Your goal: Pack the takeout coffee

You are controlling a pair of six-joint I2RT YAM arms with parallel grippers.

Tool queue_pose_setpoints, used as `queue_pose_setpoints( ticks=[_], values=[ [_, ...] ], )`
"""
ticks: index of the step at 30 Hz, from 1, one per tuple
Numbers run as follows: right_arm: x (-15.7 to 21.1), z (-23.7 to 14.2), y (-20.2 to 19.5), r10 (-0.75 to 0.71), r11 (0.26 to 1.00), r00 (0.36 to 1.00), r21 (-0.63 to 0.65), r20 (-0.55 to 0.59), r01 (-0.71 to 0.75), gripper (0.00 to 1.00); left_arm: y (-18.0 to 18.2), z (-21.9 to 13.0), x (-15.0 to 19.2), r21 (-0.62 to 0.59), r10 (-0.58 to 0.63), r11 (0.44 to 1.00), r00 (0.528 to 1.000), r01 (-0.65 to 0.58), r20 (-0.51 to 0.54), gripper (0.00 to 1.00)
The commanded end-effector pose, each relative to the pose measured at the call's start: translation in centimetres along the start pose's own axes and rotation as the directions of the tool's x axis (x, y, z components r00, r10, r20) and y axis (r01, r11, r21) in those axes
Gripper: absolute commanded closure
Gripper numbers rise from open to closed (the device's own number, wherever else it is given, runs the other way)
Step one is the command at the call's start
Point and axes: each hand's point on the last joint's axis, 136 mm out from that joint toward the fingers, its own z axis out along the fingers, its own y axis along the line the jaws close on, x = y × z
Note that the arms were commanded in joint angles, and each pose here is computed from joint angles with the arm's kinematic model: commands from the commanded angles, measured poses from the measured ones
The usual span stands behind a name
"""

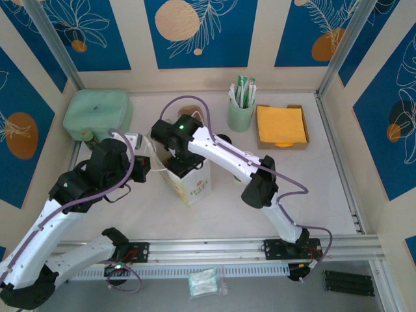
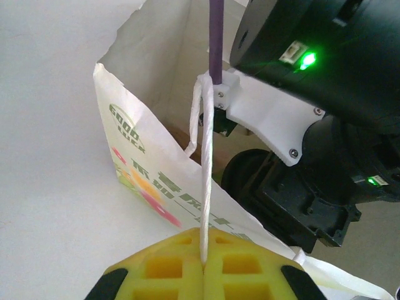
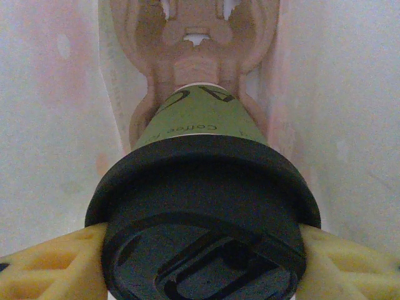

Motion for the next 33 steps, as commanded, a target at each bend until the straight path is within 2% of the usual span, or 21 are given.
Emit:
queue_pose_setpoints(
  ticks=[1,20,33],
  values=[
    [4.2,-3.1,-1.8,0.016,0.999,0.996,0.038,-0.092,-0.012,0.39,-0.4,-0.7,-0.8,0.022,-0.003,1.000,1.000,0.002,0.021,1.00],
    [6.0,-1.7,-1.5,-0.021,0.997,0.985,0.067,-0.172,0.033,0.40,-0.2,-0.4,-0.6,0.012,-0.006,1.000,1.000,0.006,0.015,1.00],
    [5.9,-1.8,-1.5,-0.021,0.997,0.986,0.071,-0.167,0.033,0.40,-0.2,-0.5,-0.7,0.013,-0.006,1.000,1.000,0.006,0.018,1.00]
  ],
)
